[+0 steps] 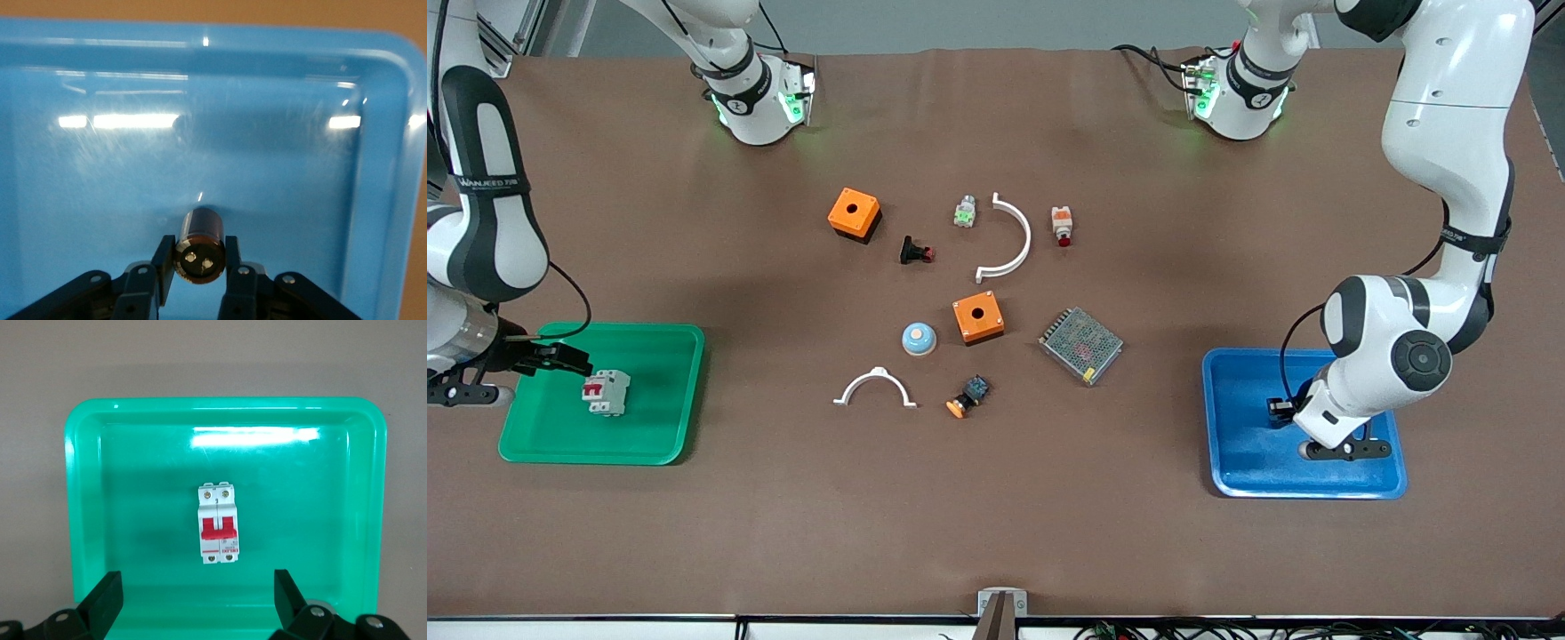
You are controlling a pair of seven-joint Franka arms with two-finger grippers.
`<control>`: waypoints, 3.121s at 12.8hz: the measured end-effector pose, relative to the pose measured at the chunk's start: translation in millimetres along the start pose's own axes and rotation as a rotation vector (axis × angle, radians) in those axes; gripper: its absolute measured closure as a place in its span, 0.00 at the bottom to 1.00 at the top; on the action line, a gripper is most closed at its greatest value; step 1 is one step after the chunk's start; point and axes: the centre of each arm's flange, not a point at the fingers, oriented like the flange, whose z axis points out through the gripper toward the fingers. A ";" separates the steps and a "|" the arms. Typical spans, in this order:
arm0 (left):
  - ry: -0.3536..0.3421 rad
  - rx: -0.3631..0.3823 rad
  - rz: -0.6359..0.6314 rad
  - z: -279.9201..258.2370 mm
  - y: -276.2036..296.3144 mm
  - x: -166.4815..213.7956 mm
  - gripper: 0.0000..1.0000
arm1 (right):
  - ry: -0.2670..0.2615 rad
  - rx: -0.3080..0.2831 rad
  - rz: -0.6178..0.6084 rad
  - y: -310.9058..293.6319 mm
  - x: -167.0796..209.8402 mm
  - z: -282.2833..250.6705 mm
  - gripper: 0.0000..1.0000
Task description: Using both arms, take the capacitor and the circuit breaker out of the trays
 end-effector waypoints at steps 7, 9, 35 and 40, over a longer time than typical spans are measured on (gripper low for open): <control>0.013 -0.002 0.019 -125.1 119.5 -23.7 0.66 | -0.007 0.002 0.005 4.2 2.8 28.1 0.00; -0.029 -0.006 0.022 -123.0 157.2 -40.2 0.66 | -0.005 0.004 -0.001 0.7 4.9 46.7 0.00; -0.050 -0.055 -0.429 -88.6 374.7 -178.4 0.00 | -0.142 0.043 -0.070 -119.6 51.9 -43.1 0.60; -0.026 -0.030 -0.411 -201.2 247.6 -71.6 0.00 | -0.129 0.049 -0.007 -302.9 4.7 -53.2 0.60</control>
